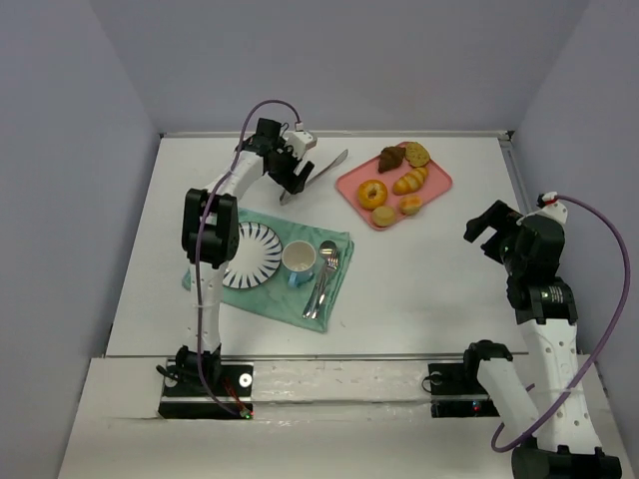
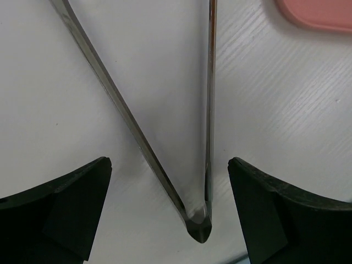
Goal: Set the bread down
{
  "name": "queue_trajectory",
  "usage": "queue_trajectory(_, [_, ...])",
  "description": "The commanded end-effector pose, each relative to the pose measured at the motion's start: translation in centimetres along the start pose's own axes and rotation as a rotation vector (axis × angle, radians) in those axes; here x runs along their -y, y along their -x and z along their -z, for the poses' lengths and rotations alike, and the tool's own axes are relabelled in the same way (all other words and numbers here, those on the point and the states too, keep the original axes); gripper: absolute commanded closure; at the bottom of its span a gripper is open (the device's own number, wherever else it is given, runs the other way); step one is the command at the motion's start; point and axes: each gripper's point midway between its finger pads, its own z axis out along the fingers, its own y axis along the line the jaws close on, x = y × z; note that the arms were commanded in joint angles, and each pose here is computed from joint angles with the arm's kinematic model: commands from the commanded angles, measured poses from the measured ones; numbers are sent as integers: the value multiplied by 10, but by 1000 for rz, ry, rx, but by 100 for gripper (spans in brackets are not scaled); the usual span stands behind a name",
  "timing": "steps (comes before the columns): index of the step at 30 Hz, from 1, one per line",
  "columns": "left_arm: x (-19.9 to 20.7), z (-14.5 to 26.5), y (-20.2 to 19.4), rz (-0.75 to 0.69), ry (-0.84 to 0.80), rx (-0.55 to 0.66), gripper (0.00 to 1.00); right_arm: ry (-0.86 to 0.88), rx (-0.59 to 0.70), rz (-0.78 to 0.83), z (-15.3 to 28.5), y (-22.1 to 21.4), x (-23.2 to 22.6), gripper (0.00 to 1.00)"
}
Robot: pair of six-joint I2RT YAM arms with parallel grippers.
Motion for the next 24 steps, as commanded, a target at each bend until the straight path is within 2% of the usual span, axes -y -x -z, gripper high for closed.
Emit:
queue_trajectory(1, [2,6,12,-22,-33,13,1,2,60,11,-2,14,-1,0])
queue_trajectory(13, [-14,-42,-9,38,29,-53,1,-9,78,3,0,16,1,0])
queue_trajectory(24, [-5,-56,-8,-64,64,-89,2,-15,79,3,-1,17,2,0])
